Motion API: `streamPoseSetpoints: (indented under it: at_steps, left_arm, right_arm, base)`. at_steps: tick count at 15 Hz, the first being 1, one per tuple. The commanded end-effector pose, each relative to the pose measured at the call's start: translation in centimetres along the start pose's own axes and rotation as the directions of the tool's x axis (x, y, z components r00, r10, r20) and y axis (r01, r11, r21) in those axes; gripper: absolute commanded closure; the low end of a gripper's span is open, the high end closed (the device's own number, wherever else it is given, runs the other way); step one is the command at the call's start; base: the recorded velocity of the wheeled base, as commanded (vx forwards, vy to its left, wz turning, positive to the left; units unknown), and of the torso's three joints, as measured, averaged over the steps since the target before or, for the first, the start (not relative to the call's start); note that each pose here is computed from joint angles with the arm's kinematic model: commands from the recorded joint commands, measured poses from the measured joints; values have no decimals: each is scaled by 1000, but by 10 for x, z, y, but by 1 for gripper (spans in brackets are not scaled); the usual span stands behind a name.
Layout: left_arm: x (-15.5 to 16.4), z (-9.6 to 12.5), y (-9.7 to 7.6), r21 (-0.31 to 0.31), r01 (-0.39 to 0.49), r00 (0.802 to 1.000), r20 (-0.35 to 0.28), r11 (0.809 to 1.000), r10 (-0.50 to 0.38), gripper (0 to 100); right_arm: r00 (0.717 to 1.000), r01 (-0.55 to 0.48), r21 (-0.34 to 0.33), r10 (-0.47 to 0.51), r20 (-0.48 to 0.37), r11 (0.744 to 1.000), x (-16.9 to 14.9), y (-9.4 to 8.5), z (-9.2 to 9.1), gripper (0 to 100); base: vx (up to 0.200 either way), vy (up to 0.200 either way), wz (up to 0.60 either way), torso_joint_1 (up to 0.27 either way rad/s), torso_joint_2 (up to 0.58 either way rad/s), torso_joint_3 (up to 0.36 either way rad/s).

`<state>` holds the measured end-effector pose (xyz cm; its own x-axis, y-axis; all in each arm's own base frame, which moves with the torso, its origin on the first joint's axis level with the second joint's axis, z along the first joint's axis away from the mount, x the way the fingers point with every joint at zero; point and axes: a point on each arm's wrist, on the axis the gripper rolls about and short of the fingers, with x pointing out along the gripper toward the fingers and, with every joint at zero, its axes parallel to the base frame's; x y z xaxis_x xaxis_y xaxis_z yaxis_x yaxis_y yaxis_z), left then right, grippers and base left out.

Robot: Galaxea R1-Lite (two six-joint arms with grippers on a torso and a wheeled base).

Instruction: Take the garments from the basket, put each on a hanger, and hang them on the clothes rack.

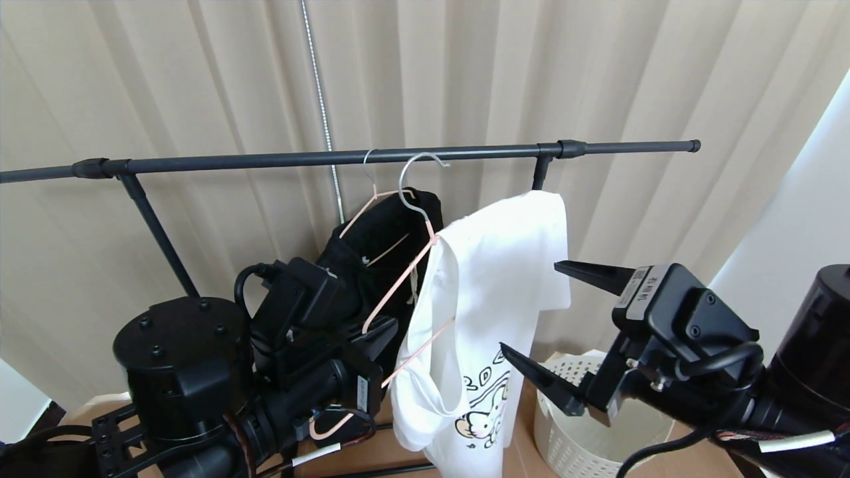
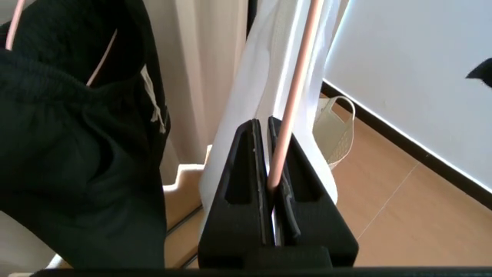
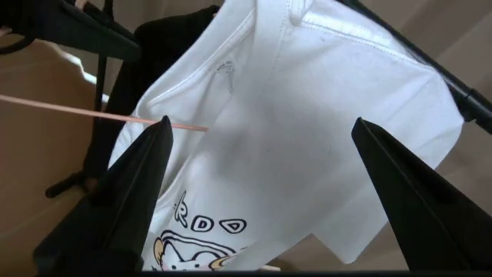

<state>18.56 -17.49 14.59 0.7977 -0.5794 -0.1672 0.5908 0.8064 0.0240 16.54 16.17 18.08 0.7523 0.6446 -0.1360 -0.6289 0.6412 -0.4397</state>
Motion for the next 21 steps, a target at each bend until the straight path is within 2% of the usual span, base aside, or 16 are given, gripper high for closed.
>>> streamPoseSetpoints:
  at_steps: [1, 2, 4, 5, 6, 7, 9, 11, 13, 14, 16, 17, 18, 19, 21]
  left_arm:
    - [0, -5, 7, -3, 2, 1000, -20, 1000, -2, 100]
    - [-2, -9, 12, -2, 30, 999, -35, 1000, -31, 100]
    - [-6, -18, 25, 47, 74, 995, -68, 996, -71, 100]
    - [-9, -22, 31, 69, 101, 992, -84, 993, -95, 100]
    - [-13, -27, 35, 88, 145, 986, -101, 986, -136, 100]
    - [-14, -30, 36, 95, 161, 983, -109, 982, -150, 100]
    - [-19, -39, 35, 157, 201, 973, -146, 967, -179, 100]
    - [-22, -42, 34, 173, 228, 968, -146, 958, -204, 100]
    - [-24, -43, 33, 175, 246, 965, -139, 953, -223, 100]
    - [-25, -42, 33, 178, 249, 965, -127, 952, -229, 100]
    - [-27, -43, 30, 188, 259, 963, -124, 947, -239, 100]
    - [-28, -44, 29, 204, 264, 962, -124, 943, -243, 100]
    - [-30, -43, 28, 225, 268, 962, -116, 937, -247, 100]
    - [-31, -43, 27, 237, 272, 961, -114, 933, -251, 100]
    - [-33, -43, 22, 246, 292, 956, -112, 924, -272, 100]
  right_arm:
    - [1000, -8, 20, 7, 4, 1000, -21, -30, 0, 0]
    - [998, -63, 37, 63, -15, 997, -28, -40, -5, 0]
    - [991, -125, 68, 128, -41, 990, -46, -51, -6, 0]
    - [984, -175, 76, 177, -29, 982, -54, -51, 0, 0]
    - [965, -255, 100, 259, -31, 962, -59, -55, 9, 0]
    - [959, -274, 111, 280, -43, 955, -60, -57, 12, 0]
    - [928, -330, 149, 349, -126, 932, -61, -71, 36, 0]
    - [875, -408, 160, 435, -210, 899, -45, -77, 42, 0]
    - [834, -456, 147, 479, -274, 878, -32, -81, 42, 0]
    - [791, -507, 118, 515, -329, 854, -19, -87, 42, 0]
    - [725, -587, 42, 548, -417, 809, 2, -106, 38, 0]
    - [703, -617, 10, 557, -442, 787, 10, -115, 38, 0]
    - [663, -647, 29, 582, -471, 762, 20, -122, 41, 0]
    - [635, -663, 56, 600, -487, 747, 28, -126, 43, 0]
    - [618, -674, 71, 613, -492, 736, 46, -129, 40, 0]
  base:
    - [0, 0, 0, 0, 0, 0]
    - [0, 0, 0, 0, 0, 0]
    - [0, 0, 0, 0, 0, 0]
    - [0, 0, 0, 0, 0, 0]
    - [0, 0, 0, 0, 0, 0]
    - [0, 0, 0, 0, 0, 0]
    - [0, 0, 0, 0, 0, 0]
    - [0, 0, 0, 0, 0, 0]
    - [0, 0, 0, 0, 0, 0]
    - [0, 0, 0, 0, 0, 0]
    - [0, 0, 0, 0, 0, 0]
    - [0, 0, 0, 0, 0, 0]
    - [0, 0, 0, 0, 0, 0]
    - [0, 0, 0, 0, 0, 0]
    - [0, 0, 0, 0, 0, 0]
